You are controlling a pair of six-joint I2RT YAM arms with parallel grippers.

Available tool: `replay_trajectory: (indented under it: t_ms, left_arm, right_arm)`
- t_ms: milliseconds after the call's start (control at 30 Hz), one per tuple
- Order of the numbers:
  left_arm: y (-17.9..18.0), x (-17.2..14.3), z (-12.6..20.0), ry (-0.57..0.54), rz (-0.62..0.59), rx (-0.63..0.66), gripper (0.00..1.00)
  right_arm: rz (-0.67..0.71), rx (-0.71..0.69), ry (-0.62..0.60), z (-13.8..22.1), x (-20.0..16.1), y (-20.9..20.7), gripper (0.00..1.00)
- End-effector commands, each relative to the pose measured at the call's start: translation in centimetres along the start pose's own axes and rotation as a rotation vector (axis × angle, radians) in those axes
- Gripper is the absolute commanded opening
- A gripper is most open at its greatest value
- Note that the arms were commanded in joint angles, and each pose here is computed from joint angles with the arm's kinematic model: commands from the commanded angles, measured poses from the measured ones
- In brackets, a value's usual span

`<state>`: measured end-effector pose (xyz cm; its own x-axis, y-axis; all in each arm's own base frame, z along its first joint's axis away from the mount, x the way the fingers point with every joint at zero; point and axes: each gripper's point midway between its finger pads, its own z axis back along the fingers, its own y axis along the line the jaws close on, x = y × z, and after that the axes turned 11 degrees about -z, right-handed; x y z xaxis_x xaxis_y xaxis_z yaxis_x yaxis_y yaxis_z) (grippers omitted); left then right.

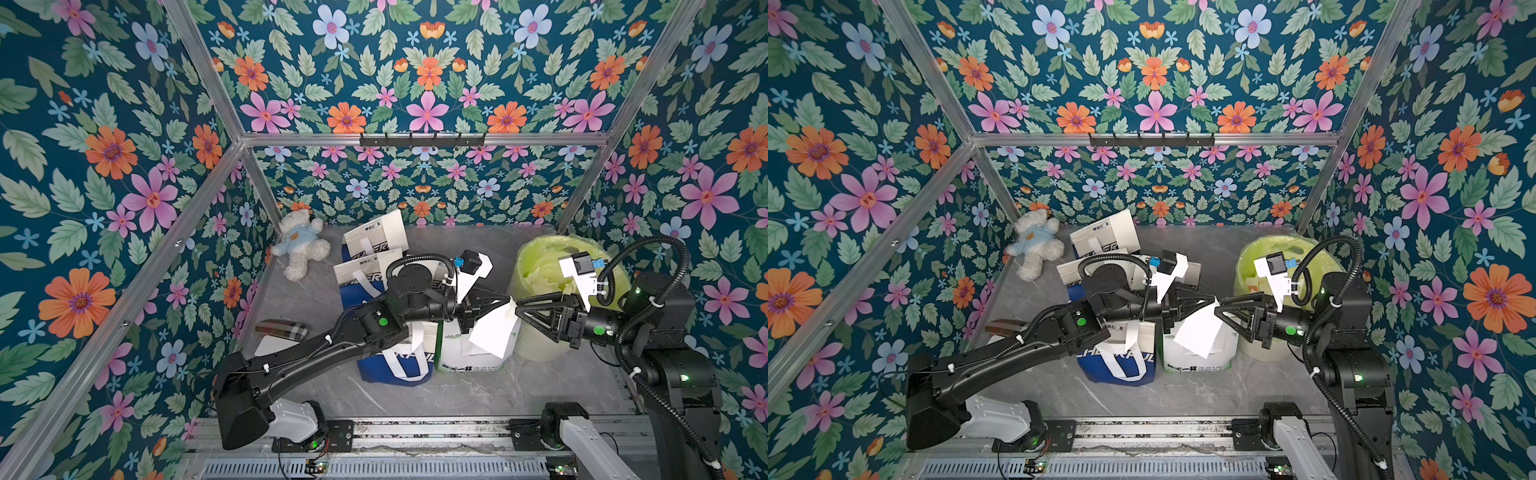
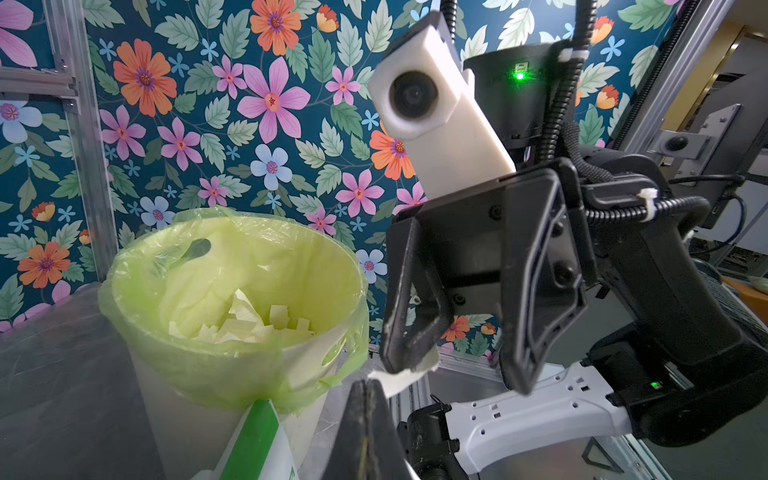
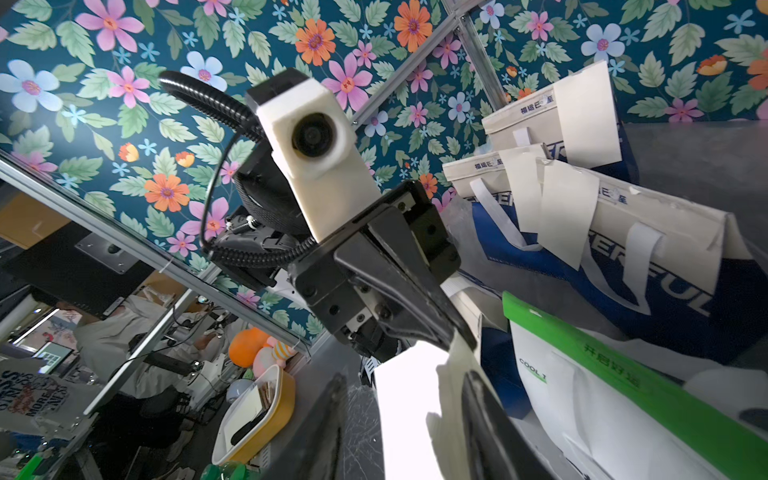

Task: Shred takeout receipts and throw away
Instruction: Shred the takeout receipt.

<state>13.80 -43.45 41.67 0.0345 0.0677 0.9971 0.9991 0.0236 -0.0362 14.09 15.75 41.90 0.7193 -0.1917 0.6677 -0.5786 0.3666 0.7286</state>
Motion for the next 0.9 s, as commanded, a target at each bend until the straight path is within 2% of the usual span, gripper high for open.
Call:
replay_trajectory:
  t_ms: [0,467,600,667,700,867]
  left_arm:
    - [0.0,1.2,0.1,-0.036,-0.024,0.003,0.00]
    - [0.1,0.4,-0.9,-0.013,0.010,-0.023,0.00]
    - [-0.1,0.6,-0.9,-0.018,0.007,-0.029,0.00]
    - [-0.2,0.7,-0.8,-0.020,0.004,-0.032,0.00]
    - [-0.2,0.8,-0.8,-0.022,0.003,-0.033,0.00]
    - [-0.3,0.9,-0.9,-0.030,-0.001,-0.042,0.00]
  right_arm:
    - [0.024,-0.069,0.001,0.0,-0.6,-1.4,0.45]
    - [0.049,-0.118,-0.077,0.1,1.3,-2.1,0.29]
    - [0.037,-0.131,-0.087,0.1,1.6,-2.4,0.17]
    - [0.016,-0.149,-0.090,0.0,1.7,-2.9,0.04]
    - [0.006,-0.159,-0.091,0.0,1.7,-3.2,0.02]
    - [-0.053,-0.186,-0.088,-0.1,1.6,-4.2,0.01]
